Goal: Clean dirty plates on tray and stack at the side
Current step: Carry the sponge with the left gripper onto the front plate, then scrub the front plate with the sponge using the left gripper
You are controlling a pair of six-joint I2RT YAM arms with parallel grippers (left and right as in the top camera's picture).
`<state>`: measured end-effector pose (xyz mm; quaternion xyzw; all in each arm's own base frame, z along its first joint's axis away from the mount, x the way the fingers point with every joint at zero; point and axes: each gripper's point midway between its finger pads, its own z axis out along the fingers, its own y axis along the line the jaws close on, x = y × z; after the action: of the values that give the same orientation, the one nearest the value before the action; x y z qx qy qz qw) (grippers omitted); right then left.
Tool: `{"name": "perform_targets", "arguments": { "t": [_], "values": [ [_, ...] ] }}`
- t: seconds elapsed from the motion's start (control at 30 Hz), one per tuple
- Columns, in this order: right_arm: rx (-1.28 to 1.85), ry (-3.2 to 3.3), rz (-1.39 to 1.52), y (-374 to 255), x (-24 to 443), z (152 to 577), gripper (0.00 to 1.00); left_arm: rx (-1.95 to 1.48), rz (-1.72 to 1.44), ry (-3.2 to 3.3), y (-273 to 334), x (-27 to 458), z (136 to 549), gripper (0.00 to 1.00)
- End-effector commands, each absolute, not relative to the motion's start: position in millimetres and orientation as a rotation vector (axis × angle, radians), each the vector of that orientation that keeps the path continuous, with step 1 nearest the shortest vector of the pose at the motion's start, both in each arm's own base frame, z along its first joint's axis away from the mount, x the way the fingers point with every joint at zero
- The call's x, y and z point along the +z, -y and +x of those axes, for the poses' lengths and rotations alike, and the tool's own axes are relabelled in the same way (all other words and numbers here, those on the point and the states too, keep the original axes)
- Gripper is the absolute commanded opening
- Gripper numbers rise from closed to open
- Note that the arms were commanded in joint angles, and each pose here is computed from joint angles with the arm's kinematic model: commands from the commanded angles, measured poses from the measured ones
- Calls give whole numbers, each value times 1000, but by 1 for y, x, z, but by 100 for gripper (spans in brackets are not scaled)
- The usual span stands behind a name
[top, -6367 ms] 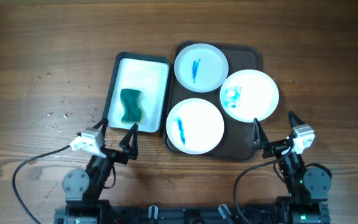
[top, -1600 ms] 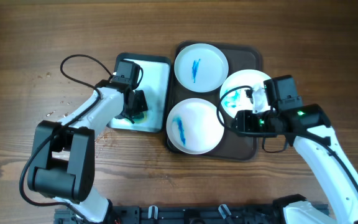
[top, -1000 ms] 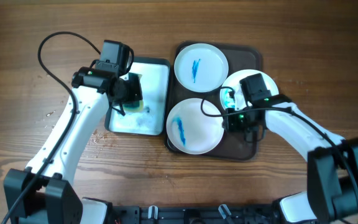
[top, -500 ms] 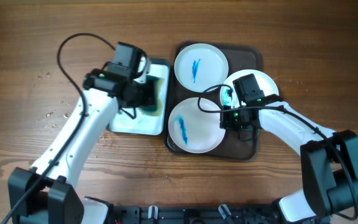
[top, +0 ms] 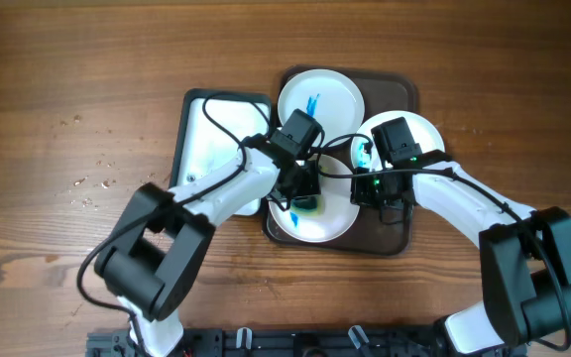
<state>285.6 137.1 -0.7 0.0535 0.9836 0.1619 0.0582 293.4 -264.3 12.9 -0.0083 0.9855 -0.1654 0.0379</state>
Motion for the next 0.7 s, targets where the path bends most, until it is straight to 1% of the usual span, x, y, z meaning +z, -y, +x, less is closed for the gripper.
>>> {"name": "perform_targets", "arguments": {
  "t": [0.0,0.07,0.1,0.17,0.23,0.3,0.37,0.47,0.57,0.63,0.67],
  "values": [
    [326,-3003,241,-117,-14,284,4,-443,-146,-3059,257,-10,294,4],
    [326,-3003,241,-117,-14,283,4,-263,-94,-3041,235,-18,299,4],
    [325,-3004,241,-117,-14,283,4,-94,-104,-3016,214,-20,303,4],
    [324,-3007,241,-117,-14,283,4,112,-63,-2969,188,-19,308,4],
    [325,-3007,241,-117,-14,283,4,303,43,-2908,166,-15,315,4],
    [325,-3006,241,-117,-14,283,4,377,114,-2875,158,-12,319,4],
    [330,-3007,241,-117,-14,283,4,372,152,-2869,160,-12,322,4],
    [335,-3008,241,-118,-14,282,4,181,197,-2915,185,-17,319,4],
    [336,-3009,247,-118,-14,282,4,-310,238,-3004,243,-18,303,4],
    [337,-3008,276,-118,-14,282,4,-740,311,-3001,292,-8,289,4],
    [341,-3008,282,-118,-13,282,4,-872,324,-2991,307,-3,285,4]
  ]
}}
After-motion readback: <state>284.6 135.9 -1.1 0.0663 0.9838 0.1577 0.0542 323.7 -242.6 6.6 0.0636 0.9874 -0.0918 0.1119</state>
